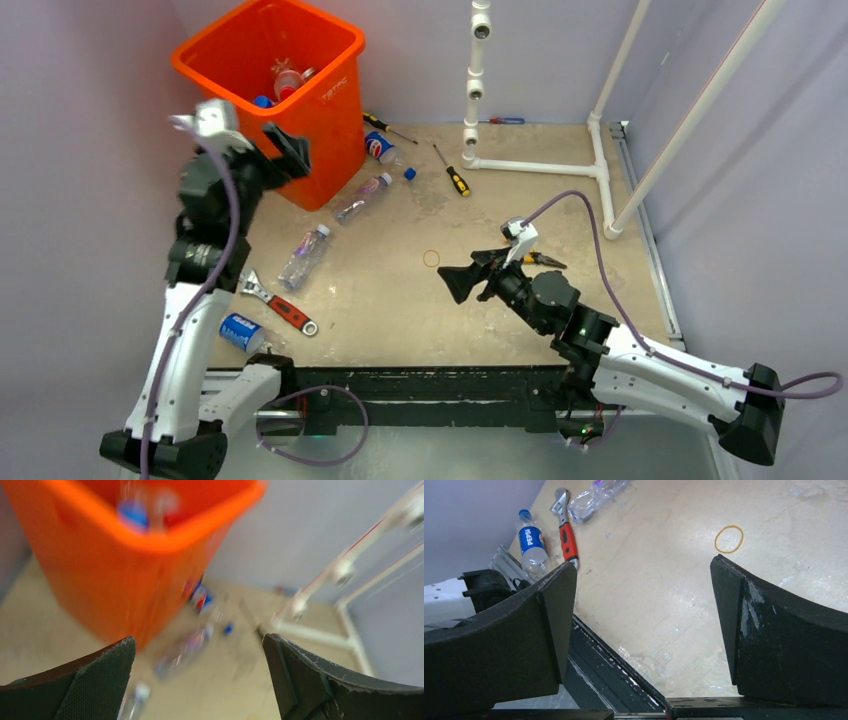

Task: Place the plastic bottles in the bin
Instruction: Pick up the plastic bottle at the center of the board.

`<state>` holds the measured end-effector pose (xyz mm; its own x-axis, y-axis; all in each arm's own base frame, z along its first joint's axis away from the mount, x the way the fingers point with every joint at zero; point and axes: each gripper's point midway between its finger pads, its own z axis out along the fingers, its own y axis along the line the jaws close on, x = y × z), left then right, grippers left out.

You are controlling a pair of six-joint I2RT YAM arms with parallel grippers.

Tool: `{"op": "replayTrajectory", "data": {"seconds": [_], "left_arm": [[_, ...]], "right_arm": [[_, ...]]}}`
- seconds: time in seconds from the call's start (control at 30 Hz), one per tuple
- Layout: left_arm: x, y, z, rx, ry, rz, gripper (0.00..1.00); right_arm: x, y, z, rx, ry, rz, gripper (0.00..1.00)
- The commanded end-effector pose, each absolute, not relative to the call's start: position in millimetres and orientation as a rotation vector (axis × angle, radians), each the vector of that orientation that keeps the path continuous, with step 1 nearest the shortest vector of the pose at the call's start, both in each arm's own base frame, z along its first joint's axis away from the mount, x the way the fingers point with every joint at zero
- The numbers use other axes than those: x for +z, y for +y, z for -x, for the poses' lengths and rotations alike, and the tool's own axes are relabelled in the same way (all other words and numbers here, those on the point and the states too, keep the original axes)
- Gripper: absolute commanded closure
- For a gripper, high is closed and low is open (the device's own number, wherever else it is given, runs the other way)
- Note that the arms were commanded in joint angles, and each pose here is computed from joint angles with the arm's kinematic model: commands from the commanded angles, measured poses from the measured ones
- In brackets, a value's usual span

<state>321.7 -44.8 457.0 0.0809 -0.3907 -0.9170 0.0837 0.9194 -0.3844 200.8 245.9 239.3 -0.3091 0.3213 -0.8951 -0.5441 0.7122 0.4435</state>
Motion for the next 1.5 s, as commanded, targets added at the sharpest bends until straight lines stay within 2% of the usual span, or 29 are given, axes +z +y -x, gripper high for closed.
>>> {"op": "replayTrajectory", "data": {"seconds": [0.0,0.23,0.37,0.73,0.9,1.17,1.33,1.47], "left_arm": [[297,-54,-303,-0.286,1.935,0.317,0.01],[187,-59,-287,-0.138,2.14,0.377,0.01],[133,-62,-293,-0.025,2.249,0.391,0.01],[90,-32,-330,0.442,2.354,0.244,0.01],[67,-20,-340,0.442,2.395,0.292,0.02],[38,-13,-340,0.362,2.502,0.33,0.19],[26,-26,-338,0.276,2.548,0.318,0.4],[25,-43,-335,0.199,2.568,0.29,0.51]], "right_arm": [[268,259,-202,0.952,1.6,0.167,0.01],[253,262,-203,0.977,1.619,0.136,0.01],[246,259,-203,0.97,1.635,0.114,0.01],[237,248,-196,1.004,1.614,0.079,0.01],[234,249,-195,1.006,1.613,0.093,0.01],[245,246,-197,0.977,1.581,0.115,0.01],[243,247,-197,0.978,1.583,0.115,0.01],[243,248,-197,0.98,1.585,0.116,0.01]]}}
